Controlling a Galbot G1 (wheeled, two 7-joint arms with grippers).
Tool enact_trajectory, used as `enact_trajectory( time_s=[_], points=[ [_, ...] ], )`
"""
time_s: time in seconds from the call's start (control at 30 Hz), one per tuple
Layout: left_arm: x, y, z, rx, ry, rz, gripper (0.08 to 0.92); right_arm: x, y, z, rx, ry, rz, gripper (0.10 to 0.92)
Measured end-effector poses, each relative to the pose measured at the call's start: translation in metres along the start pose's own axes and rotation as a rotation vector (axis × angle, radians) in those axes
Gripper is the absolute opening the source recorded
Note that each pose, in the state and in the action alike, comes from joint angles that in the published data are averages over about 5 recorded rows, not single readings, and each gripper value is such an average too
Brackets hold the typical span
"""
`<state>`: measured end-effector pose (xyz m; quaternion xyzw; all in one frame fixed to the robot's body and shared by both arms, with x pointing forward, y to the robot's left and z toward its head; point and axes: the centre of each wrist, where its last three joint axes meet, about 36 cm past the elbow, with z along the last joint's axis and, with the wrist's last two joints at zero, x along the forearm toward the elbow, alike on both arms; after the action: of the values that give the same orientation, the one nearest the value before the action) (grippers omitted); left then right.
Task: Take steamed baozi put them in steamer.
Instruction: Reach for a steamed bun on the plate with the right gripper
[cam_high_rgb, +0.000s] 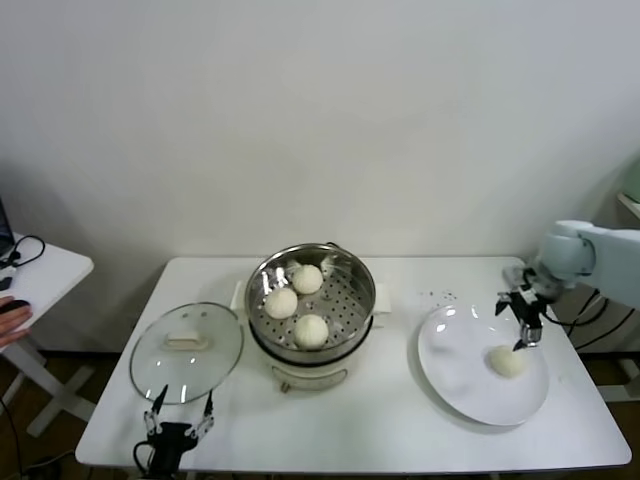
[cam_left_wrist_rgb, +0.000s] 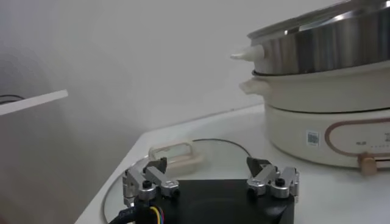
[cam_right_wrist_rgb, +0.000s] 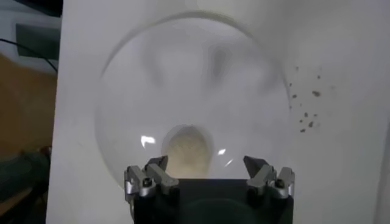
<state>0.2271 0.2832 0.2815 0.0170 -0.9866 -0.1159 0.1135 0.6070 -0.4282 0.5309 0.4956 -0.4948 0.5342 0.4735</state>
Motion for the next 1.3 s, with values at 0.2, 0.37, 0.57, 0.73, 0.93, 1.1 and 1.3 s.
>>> enact_trajectory(
  time_s=[0.2,0.37,0.57,0.73,0.93,1.1,1.3],
  points=[
    [0.002,0.001,0.001,-0.003,0.003,-0.003,0.823,-0.027,0.005,0.006,-0.016,0.006,-0.009,0.823],
    [0.001,0.000,0.001,-0.003,0.005,-0.001,0.823,-0.042,0.010,0.013,-0.029,0.015,-0.009,0.823],
    [0.001,-0.001,0.002,-0.005,0.006,0.004,0.823,-0.054,0.014,0.014,-0.035,0.018,-0.008,0.823],
    [0.002,0.000,0.002,-0.007,0.008,0.004,0.823,-0.060,0.018,0.016,-0.039,0.022,-0.008,0.823],
    [0.002,-0.001,0.002,-0.009,0.008,0.006,0.823,-0.064,0.022,0.019,-0.041,0.029,-0.008,0.823],
    [0.001,-0.002,0.002,-0.009,0.007,0.009,0.823,-0.067,0.023,0.019,-0.039,0.035,-0.002,0.814],
    [0.002,-0.002,0.002,-0.010,0.007,0.009,0.823,-0.071,0.023,0.016,-0.035,0.038,0.005,0.728]
  ],
)
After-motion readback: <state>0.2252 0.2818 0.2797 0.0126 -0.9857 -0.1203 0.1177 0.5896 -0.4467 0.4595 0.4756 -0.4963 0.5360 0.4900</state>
